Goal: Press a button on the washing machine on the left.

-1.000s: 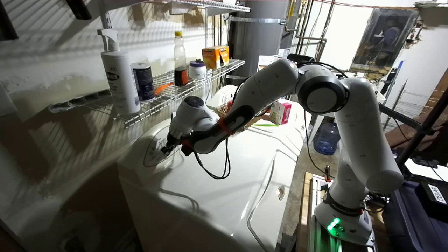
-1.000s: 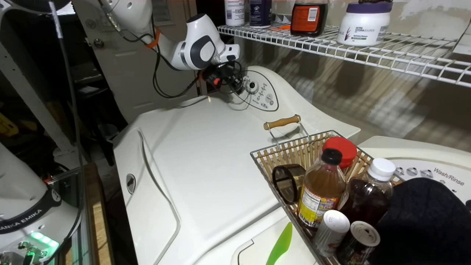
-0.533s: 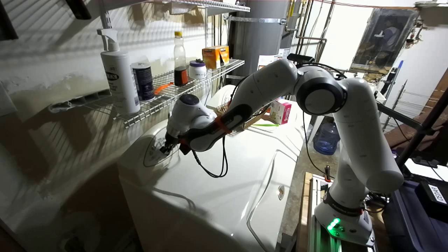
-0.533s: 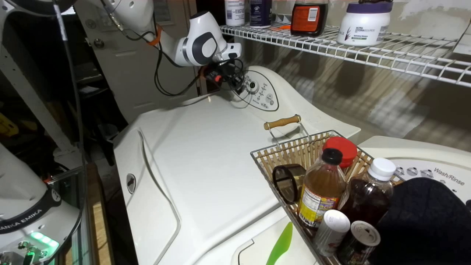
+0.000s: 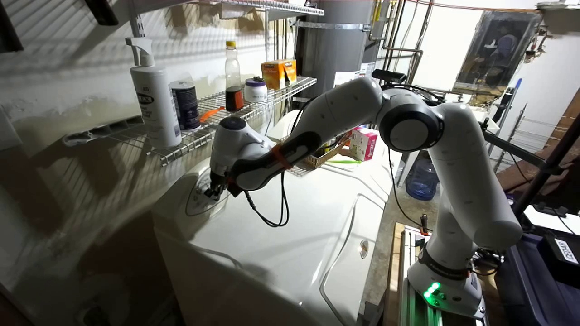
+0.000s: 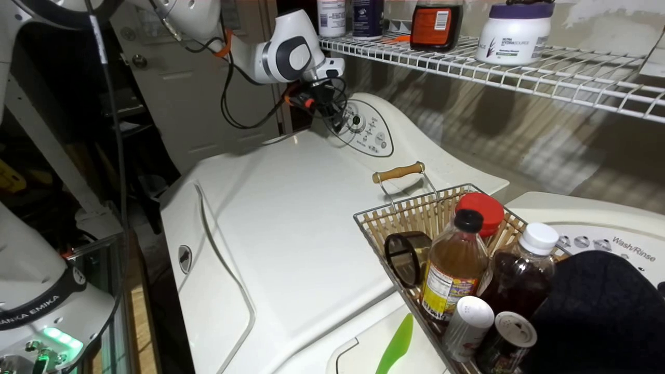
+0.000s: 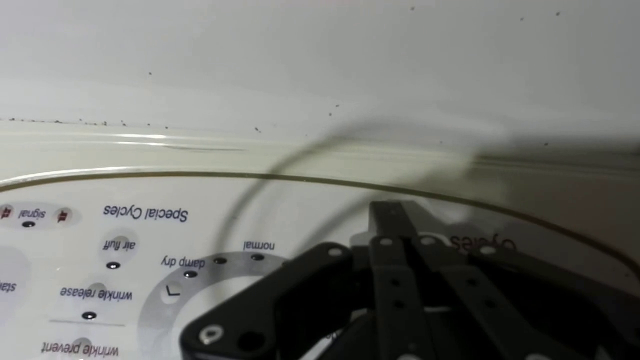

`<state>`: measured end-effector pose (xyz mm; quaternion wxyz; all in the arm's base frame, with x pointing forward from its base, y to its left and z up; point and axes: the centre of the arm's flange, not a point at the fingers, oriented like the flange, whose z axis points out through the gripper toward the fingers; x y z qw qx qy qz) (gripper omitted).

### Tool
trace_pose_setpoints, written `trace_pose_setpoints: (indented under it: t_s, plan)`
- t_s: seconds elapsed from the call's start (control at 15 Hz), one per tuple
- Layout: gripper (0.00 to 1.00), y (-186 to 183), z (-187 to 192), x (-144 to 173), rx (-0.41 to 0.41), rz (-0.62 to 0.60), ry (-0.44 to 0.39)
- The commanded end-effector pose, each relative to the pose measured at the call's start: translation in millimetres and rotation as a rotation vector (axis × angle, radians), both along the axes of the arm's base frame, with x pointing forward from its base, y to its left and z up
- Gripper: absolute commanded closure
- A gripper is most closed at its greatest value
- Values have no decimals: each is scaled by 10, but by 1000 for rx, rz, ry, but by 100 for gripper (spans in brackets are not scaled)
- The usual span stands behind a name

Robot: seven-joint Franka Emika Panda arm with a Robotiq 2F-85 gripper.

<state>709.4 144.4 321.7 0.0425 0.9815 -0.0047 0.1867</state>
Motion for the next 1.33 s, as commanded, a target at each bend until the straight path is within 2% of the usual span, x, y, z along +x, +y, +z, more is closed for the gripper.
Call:
trace_pose_setpoints:
  t_s: [0.0,0.33,0.6,0.73,0.93,1.07,1.27]
  plan:
    - [100,34,28,-134,66,25,-74]
    - [100,123,354,-700,133,35,-123]
    - [100,220,769,-1203,174,-5,-79]
    - [73,223,1022,-1438,170,-34,-122]
    - [54,201,1363,-1734,159,-110,-172]
    - [40,163,1544,-1875,118,-149,-268]
    - [18,103,1694,-2036,52,-188,-333]
